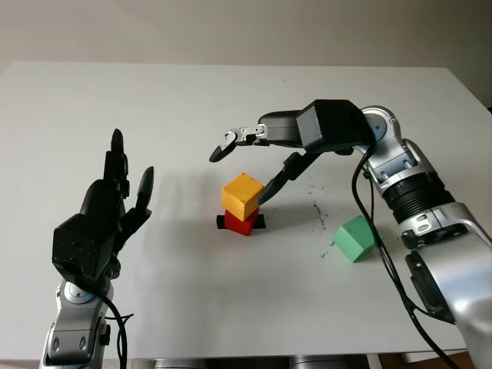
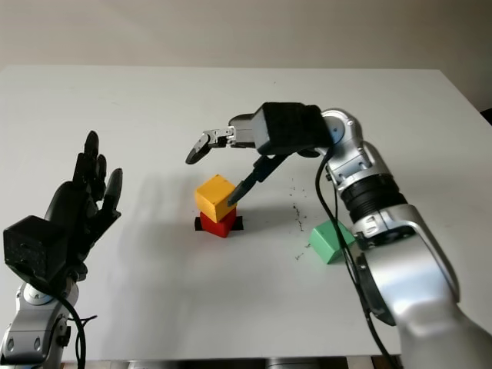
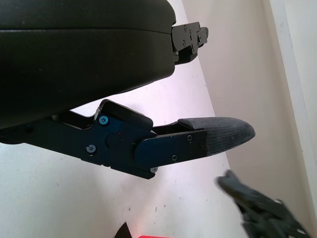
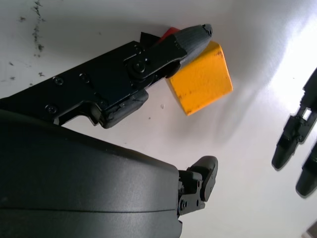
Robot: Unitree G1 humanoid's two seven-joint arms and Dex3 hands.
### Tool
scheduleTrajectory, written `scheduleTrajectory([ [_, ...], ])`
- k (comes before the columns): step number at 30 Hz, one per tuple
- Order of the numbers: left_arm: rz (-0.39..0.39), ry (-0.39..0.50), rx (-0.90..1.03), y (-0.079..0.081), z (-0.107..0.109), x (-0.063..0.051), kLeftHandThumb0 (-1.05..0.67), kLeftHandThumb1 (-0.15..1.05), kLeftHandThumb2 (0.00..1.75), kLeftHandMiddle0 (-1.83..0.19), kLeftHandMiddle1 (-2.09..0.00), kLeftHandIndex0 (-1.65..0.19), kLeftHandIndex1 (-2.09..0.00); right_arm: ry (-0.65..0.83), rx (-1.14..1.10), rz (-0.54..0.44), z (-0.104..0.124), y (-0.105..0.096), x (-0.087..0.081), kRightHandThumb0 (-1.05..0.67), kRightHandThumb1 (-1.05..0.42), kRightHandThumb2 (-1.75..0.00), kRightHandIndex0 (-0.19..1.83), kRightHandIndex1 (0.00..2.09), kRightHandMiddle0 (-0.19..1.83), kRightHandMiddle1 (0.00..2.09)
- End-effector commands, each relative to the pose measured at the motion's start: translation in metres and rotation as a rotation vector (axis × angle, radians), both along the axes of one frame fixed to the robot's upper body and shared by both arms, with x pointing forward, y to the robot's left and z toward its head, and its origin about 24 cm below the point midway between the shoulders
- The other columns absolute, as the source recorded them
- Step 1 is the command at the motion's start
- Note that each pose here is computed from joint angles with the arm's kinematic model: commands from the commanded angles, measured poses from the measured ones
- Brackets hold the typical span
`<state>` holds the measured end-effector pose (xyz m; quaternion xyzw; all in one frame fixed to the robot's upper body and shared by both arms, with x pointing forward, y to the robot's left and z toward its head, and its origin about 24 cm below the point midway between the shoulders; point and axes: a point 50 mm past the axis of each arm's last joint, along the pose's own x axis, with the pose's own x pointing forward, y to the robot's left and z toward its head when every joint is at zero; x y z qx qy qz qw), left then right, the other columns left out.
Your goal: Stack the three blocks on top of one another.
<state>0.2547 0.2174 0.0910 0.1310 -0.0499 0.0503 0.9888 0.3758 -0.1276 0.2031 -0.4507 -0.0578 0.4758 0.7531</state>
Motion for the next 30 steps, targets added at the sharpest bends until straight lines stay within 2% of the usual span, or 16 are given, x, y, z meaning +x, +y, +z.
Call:
scheduleTrajectory([
  [1, 0.002, -0.015, 0.002, -0.001, 0.003, -0.001, -0.8, 1.05, 0.56, 0.14, -0.05, 0.17, -0.05, -0.045, 0.053, -0.041, 0.012, -0.015, -0.006, -0.71, -0.86, -0.06, -0.12, 0.05, 0.06, 0.43],
  [7, -0.004, -0.016, 0.0, -0.001, 0.003, -0.002, -0.8, 1.05, 0.56, 0.14, -0.05, 0.17, -0.05, -0.134, 0.265, -0.12, 0.032, -0.053, -0.031, -0.64, -0.9, -0.07, -0.08, 0.07, 0.11, 0.44],
  [9, -0.009, -0.013, 0.002, 0.0, 0.003, -0.002, -0.81, 1.05, 0.57, 0.15, -0.05, 0.18, -0.05, -0.142, 0.301, -0.152, 0.035, -0.066, -0.039, -0.61, -0.91, -0.06, -0.1, 0.06, 0.07, 0.5],
  [14, -0.014, -0.022, 0.014, 0.001, 0.003, -0.002, -0.81, 1.05, 0.59, 0.15, -0.05, 0.17, -0.05, -0.224, 0.246, -0.227, 0.032, -0.093, -0.064, -0.56, -0.89, -0.05, -0.09, 0.06, 0.04, 0.59],
  [16, -0.016, -0.022, 0.016, 0.002, 0.003, -0.002, -0.81, 1.05, 0.59, 0.16, -0.05, 0.18, -0.05, -0.229, 0.218, -0.262, 0.027, -0.1, -0.075, -0.55, -0.9, -0.05, -0.09, 0.06, 0.07, 0.52],
  [24, -0.03, -0.019, 0.02, 0.004, 0.003, -0.002, -0.83, 1.05, 0.59, 0.18, -0.04, 0.19, -0.03, -0.243, 0.021, -0.302, -0.005, -0.116, -0.11, -0.55, -0.91, -0.06, -0.07, 0.06, 0.24, 0.18],
  [30, -0.062, -0.036, -0.023, 0.003, 0.003, 0.0, -0.79, 1.05, 0.58, 0.19, -0.01, 0.19, 0.0, -0.238, -0.101, -0.274, -0.028, -0.112, -0.122, -0.49, -0.9, -0.05, -0.09, 0.05, 0.27, 0.14],
])
